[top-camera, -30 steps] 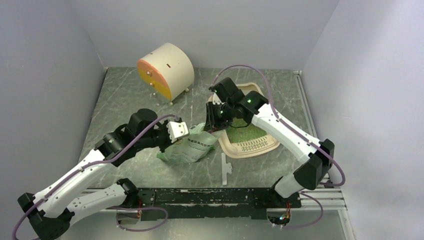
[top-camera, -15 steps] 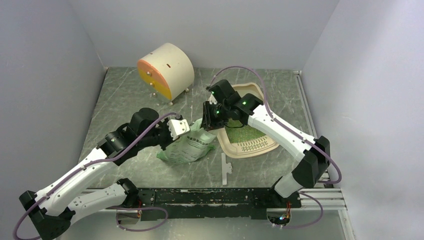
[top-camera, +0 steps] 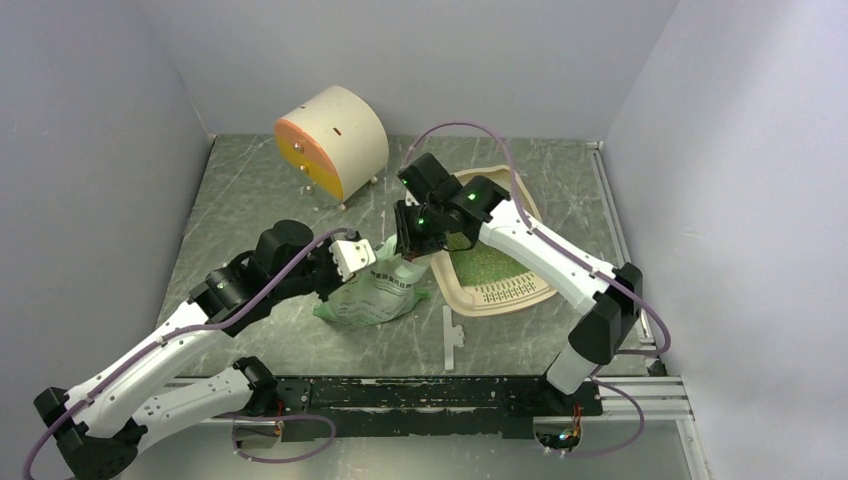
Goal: Fill the litter box with clean litter
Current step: 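Scoop the cat litter from the cat litter bag, then pour the cat litter into the litter box.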
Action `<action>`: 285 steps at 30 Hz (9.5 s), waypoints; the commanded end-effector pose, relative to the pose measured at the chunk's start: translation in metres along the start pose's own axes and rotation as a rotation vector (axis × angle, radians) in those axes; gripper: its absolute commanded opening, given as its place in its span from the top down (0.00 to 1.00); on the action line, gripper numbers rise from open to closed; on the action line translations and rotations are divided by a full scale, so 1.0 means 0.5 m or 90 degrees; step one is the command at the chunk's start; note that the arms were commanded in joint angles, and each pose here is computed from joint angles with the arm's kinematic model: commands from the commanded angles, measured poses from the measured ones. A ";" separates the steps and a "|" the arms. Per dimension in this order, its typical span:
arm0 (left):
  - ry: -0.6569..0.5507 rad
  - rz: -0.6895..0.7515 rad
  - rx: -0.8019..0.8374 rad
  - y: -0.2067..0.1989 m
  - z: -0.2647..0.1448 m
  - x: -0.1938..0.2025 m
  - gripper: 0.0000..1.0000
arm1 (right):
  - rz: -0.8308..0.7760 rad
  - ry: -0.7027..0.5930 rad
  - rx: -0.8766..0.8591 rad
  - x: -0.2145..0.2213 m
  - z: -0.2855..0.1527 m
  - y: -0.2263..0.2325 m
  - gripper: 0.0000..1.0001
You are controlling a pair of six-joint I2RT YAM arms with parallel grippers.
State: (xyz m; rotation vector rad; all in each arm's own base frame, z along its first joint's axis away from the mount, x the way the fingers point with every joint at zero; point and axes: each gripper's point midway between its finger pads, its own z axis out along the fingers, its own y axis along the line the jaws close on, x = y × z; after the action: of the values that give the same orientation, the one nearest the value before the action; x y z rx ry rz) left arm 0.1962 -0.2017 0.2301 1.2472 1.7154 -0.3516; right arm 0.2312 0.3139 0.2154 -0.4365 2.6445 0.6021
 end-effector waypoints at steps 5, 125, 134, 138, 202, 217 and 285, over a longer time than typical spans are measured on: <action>0.021 -0.011 0.015 -0.015 0.005 0.025 0.95 | -0.061 0.116 0.049 0.093 0.126 -0.013 1.00; -0.114 0.009 0.037 -0.011 -0.037 -0.101 0.95 | 0.364 -0.293 -0.336 -0.015 -0.170 -0.158 1.00; -0.118 0.003 0.039 -0.010 -0.035 -0.108 0.95 | 0.230 -0.244 -0.245 -0.005 -0.124 -0.078 1.00; -0.117 0.003 0.034 -0.007 -0.039 -0.108 0.95 | 0.276 -0.261 -0.297 -0.011 -0.128 -0.075 1.00; -0.108 0.017 0.027 -0.003 -0.033 -0.098 0.95 | 0.539 -0.286 -0.522 0.039 -0.212 -0.229 1.00; -0.107 0.018 0.020 0.000 -0.039 -0.098 0.95 | 0.552 -0.297 -0.537 0.049 -0.211 -0.238 1.00; -0.108 0.023 0.028 -0.001 -0.034 -0.105 0.95 | 0.636 -0.413 -0.479 -0.010 -0.238 -0.416 1.00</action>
State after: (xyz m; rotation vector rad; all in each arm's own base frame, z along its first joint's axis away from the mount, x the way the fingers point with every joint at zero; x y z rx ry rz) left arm 0.1796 -0.2167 0.2334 1.3264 1.6843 -0.4757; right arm 0.2705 0.0874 0.2377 0.9041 1.7895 1.7363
